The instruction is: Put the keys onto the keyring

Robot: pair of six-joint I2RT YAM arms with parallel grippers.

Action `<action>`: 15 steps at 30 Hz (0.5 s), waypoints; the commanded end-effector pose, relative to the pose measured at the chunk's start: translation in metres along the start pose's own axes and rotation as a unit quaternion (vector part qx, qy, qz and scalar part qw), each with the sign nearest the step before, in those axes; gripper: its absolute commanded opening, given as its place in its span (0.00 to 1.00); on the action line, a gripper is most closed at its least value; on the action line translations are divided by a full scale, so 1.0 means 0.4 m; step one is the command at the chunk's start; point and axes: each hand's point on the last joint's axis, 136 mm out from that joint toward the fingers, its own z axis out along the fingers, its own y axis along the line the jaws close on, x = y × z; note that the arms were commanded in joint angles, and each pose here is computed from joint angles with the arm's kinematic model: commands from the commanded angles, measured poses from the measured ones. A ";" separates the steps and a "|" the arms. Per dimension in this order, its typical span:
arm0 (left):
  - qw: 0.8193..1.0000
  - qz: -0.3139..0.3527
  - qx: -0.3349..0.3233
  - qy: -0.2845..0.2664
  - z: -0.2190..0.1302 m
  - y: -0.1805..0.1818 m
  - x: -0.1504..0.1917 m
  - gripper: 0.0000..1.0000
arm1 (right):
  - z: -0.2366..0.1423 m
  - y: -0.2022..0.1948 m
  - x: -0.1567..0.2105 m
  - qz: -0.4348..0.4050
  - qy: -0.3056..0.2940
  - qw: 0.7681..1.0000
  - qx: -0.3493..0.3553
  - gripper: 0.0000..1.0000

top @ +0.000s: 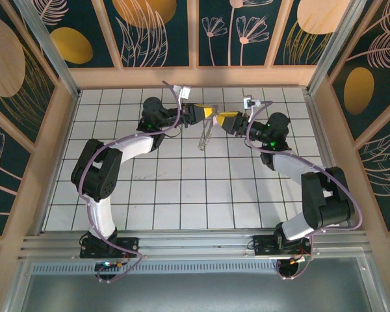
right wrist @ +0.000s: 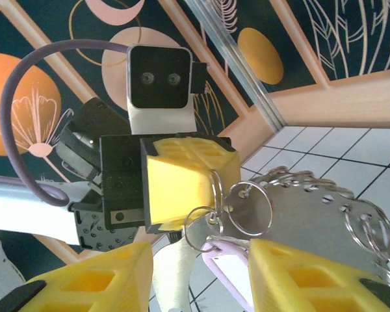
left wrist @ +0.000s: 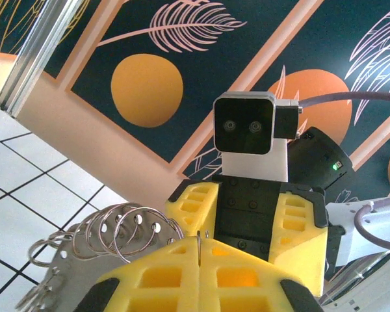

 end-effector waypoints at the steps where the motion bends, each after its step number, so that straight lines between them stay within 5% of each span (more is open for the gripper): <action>1: 0.999 0.032 0.034 -0.008 0.005 -0.066 -0.023 0.00 | 0.009 0.037 0.000 -0.028 0.004 0.999 -0.041 0.43; 7: 0.999 0.026 0.043 -0.008 0.007 -0.071 -0.023 0.00 | 0.010 0.043 0.016 -0.030 0.011 0.998 -0.054 0.38; 15: 0.999 0.027 0.043 -0.013 0.008 -0.073 -0.029 0.00 | 0.002 0.052 0.025 -0.030 0.011 0.998 -0.055 0.07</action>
